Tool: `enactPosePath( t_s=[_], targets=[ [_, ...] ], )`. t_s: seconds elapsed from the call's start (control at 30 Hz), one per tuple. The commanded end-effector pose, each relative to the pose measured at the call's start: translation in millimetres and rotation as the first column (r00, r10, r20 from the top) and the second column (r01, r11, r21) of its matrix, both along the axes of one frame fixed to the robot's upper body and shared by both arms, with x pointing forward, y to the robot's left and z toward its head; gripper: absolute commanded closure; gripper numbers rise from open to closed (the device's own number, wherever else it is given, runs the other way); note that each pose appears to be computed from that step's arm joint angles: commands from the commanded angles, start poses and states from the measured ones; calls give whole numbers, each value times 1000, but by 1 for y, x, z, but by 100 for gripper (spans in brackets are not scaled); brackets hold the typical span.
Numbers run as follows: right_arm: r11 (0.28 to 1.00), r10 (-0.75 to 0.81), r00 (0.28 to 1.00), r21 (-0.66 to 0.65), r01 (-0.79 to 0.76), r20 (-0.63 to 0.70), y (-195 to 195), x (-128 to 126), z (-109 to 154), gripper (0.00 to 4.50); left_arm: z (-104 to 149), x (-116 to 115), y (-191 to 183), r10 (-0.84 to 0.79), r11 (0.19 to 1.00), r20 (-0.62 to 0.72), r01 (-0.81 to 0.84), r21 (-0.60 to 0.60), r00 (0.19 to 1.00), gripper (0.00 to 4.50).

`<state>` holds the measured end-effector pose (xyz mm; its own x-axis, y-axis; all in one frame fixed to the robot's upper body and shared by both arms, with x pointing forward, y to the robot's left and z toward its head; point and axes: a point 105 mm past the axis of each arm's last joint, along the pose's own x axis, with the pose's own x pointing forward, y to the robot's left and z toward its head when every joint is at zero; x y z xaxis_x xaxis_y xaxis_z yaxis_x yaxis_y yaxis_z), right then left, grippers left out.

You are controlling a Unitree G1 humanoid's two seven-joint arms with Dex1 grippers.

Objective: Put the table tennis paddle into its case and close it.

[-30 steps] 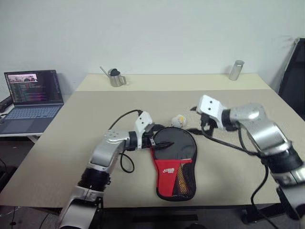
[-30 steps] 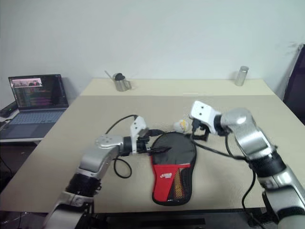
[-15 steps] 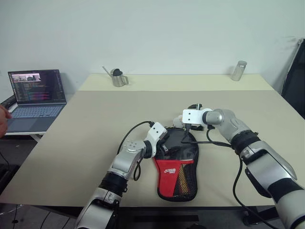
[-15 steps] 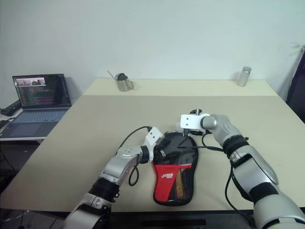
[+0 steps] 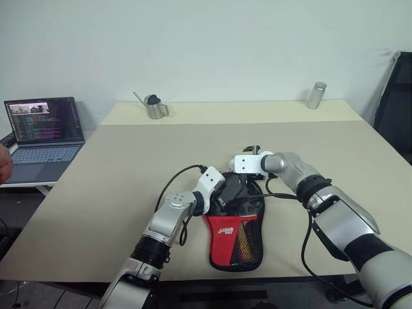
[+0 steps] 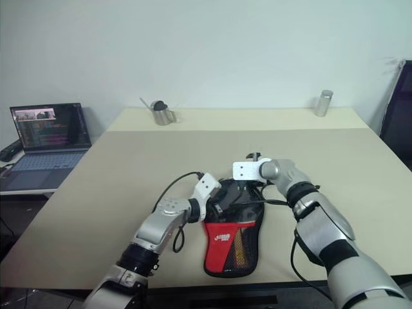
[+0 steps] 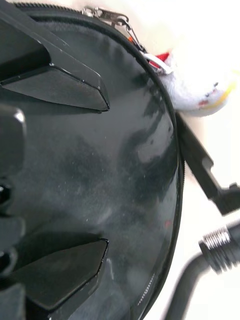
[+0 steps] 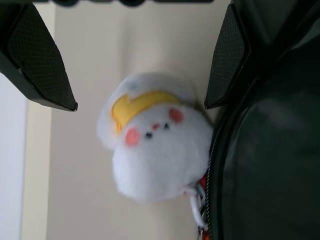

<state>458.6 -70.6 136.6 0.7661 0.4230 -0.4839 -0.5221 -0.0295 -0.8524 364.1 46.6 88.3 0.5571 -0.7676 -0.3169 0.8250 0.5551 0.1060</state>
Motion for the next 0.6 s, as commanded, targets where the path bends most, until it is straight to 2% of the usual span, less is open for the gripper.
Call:
enactPosePath(
  t_s=[0.03, 0.27, 0.4, 0.6],
  targets=[
    [999, 37, 997, -7, -37, 61, 17, 1, 9, 0, -11, -7, -1, -13, 999, -42, 15, 28, 999, 5],
    [999, 47, 997, 9, -48, 54, 24, -1, 0, 0, -10, -7, 0, -8, 999, -34, 9, 34, 999, 5],
    [998, 57, 998, 3, -57, 38, 24, -3, -6, 91, -9, -5, 1, -1, 999, -30, 2, 35, 1000, 0],
    [998, 59, 998, 8, -60, 32, 24, -4, -7, 304, -9, -4, 1, 4, 999, -31, -3, 32, 1000, 0]
  ],
)
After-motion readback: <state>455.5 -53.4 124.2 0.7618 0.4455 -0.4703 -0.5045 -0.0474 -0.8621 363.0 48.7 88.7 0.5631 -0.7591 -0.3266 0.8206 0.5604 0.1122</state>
